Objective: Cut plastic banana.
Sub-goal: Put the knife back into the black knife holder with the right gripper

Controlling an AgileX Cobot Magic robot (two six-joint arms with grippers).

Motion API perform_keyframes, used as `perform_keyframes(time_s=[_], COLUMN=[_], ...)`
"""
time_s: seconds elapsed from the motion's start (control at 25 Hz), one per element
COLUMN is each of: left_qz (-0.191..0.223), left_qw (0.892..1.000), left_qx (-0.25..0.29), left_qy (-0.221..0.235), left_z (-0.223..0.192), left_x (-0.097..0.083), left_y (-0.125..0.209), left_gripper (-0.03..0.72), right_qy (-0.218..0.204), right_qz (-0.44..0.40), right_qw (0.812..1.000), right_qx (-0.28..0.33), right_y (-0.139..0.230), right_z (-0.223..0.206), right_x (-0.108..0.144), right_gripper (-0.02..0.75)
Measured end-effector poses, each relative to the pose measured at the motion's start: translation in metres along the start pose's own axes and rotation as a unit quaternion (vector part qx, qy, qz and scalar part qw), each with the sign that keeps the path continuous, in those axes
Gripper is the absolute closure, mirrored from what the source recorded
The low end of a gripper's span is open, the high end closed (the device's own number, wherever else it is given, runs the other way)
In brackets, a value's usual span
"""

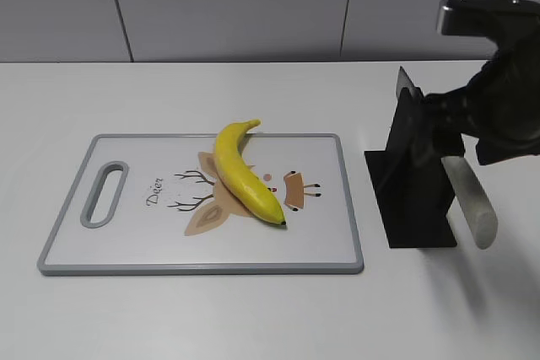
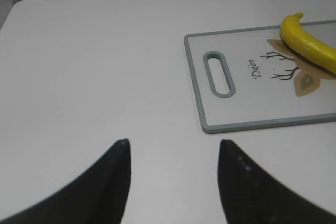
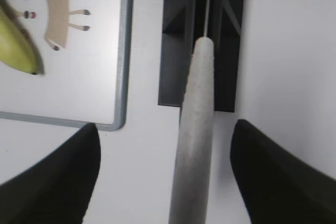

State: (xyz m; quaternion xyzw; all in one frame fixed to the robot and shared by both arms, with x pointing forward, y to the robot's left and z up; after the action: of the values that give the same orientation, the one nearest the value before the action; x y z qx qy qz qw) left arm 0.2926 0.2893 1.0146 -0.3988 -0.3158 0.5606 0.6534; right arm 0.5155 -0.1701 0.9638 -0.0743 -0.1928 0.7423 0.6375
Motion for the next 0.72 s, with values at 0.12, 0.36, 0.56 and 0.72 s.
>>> perform_keyframes(time_s=[0.12,0.36,0.56,0.72], left_qz=[0.0,0.0,0.0,0.0], left_qw=[1.0,1.0,1.0,1.0], left_qx=[0.0,0.0,0.0,0.0], left_qy=[0.0,0.0,0.0,0.0], left_z=[0.0,0.0,0.0,0.0], left_x=[0.0,0.0,0.0,0.0], left_y=[0.0,0.0,0.0,0.0], left_gripper=[0.169,0.164,0.153,0.083], right_qy=[-0.025,-0.045,-0.053,-0.064], right_qz=[0.03,0.119,0.185,0.211], right_qw=[0.999,0.991,0.98,0.975], right_qx=[0.001,0.039,0.047,0.002], right_y=[-0.004,0.02,0.041,0.055], right_z=[0.025,0.065,0.094,0.117], right_x=[0.01,0.013,0.01,0.01], right_gripper=[0.12,0.137,0.164,0.167])
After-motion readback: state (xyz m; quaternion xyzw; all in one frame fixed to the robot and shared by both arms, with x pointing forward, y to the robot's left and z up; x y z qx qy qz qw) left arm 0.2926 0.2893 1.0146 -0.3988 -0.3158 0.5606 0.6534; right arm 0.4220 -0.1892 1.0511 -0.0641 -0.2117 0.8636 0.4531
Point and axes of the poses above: a point on each arm's last joint axis where the gripper is mounted, z pointing back along that axis away from the gripper, x along the wrist's bending axis when the last joint is at zero, y = z × x, the point moved 7 cm from there along -z, pointing out along that axis toward the gripper, and after that the axes turned 7 degrees about z, right-handed, at the moved point
